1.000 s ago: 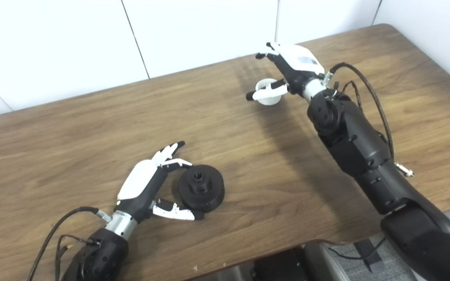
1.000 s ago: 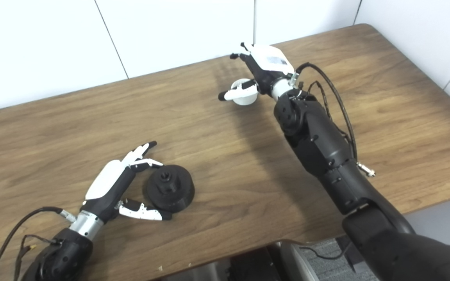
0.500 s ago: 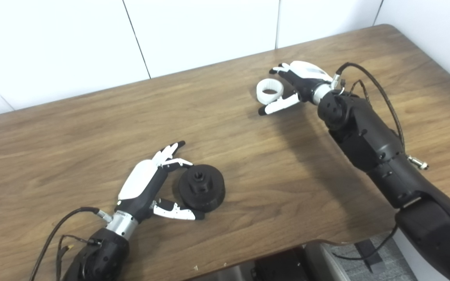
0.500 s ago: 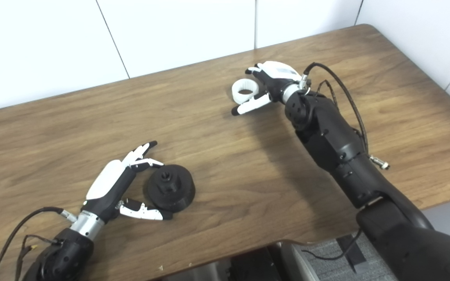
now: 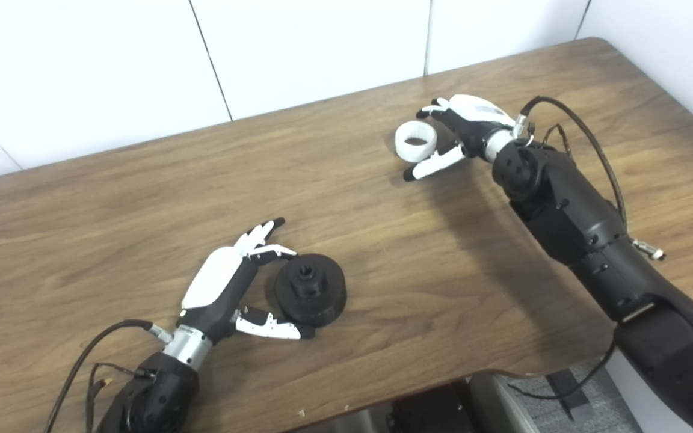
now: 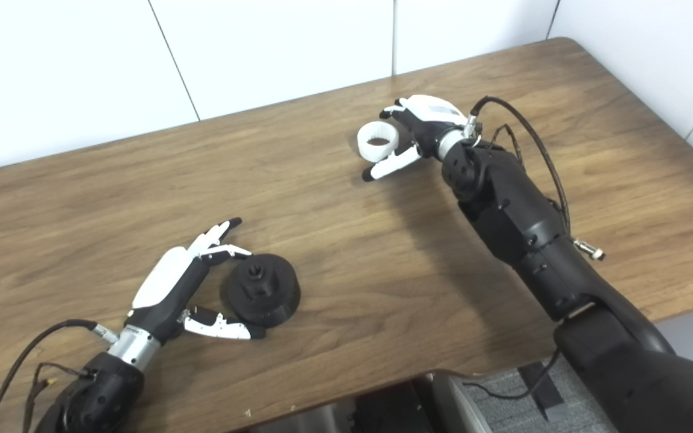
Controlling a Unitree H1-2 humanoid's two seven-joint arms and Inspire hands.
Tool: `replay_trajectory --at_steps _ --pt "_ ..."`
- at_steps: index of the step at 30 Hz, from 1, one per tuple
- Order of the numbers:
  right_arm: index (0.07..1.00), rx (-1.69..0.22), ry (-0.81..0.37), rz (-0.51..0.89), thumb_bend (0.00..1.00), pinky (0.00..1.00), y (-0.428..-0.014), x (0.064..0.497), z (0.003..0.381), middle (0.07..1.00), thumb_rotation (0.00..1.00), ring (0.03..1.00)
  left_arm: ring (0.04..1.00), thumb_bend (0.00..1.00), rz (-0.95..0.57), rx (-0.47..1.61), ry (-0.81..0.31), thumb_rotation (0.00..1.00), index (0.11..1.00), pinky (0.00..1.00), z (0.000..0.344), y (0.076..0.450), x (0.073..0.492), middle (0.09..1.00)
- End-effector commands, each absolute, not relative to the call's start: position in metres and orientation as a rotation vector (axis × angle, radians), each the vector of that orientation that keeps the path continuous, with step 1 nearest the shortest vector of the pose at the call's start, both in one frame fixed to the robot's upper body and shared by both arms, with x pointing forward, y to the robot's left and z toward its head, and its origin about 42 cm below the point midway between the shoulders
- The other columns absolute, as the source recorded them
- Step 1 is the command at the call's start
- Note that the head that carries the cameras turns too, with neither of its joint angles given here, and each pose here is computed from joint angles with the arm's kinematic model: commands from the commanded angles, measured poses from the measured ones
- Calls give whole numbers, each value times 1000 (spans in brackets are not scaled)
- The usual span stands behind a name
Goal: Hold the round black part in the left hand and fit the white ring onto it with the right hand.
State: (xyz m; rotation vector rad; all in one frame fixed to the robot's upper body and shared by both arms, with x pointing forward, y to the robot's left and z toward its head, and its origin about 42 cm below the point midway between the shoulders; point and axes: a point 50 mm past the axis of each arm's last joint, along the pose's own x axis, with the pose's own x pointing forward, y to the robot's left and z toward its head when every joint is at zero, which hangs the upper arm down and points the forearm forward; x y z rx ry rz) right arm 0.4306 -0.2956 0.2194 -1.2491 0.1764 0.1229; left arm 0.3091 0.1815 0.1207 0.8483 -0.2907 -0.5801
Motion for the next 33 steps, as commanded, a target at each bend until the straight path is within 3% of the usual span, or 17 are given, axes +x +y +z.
replay_trajectory --at_steps 1,16,33 --pt "862 -1273 69 73 933 940 -294 437 243 1000 526 1000 1000 949 -576 901 -283 301 608 1000 122 193 308 1000" --pt "689 -1250 -26 8 842 897 -290 436 232 940 441 947 1000 953 -569 892 -288 289 604 1000 123 191 311 1000" --pt "699 -1235 -33 15 853 885 -288 433 225 927 428 934 1000 951 -568 895 -290 314 605 1000 126 192 310 1000"
